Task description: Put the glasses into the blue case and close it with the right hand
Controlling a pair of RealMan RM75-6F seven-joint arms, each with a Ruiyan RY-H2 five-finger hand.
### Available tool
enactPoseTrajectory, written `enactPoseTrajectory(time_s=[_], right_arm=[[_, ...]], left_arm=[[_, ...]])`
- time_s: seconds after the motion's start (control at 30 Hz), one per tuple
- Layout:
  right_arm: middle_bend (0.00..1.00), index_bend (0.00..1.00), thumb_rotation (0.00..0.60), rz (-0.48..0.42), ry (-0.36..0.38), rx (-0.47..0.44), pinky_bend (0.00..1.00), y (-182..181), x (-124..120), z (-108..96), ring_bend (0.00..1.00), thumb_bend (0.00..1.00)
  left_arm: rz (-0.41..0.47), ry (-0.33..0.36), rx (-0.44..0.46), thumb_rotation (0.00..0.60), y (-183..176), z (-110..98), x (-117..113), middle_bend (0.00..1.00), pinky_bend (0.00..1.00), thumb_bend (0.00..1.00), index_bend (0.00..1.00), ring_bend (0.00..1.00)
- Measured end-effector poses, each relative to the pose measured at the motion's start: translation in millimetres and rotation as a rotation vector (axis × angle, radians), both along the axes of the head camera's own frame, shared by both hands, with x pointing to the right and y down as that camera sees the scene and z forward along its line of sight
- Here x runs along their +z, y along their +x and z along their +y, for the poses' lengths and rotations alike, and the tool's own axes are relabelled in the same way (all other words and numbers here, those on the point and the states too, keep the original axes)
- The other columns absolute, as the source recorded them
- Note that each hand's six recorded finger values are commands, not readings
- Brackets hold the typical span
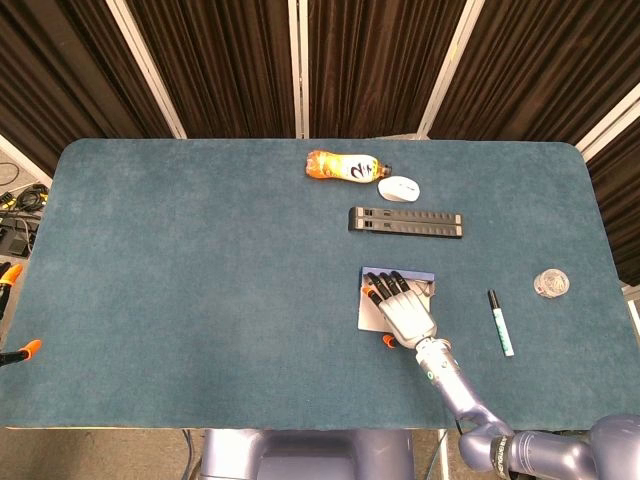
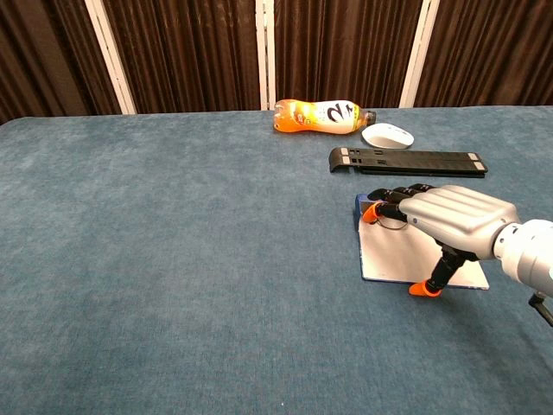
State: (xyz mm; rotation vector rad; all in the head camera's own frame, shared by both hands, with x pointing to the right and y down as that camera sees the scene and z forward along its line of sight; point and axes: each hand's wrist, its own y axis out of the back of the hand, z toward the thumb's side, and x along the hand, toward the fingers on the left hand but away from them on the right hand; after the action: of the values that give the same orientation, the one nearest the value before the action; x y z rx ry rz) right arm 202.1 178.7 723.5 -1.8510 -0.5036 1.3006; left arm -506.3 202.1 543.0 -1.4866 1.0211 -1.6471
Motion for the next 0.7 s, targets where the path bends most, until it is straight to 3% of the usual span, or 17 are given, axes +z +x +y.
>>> enactPoseTrajectory(time_s=[0.7], right_arm=[[0.00,0.25,0.600,0.026,-0.004,-0.002,0.00,7.9,9.1,2.4,0.00,0.16]], left_arm=[[-0.003,-0.002,0.001,0.600,0.8,0.2,1.0,0.00,0.00,0.00,0.00,0.00]])
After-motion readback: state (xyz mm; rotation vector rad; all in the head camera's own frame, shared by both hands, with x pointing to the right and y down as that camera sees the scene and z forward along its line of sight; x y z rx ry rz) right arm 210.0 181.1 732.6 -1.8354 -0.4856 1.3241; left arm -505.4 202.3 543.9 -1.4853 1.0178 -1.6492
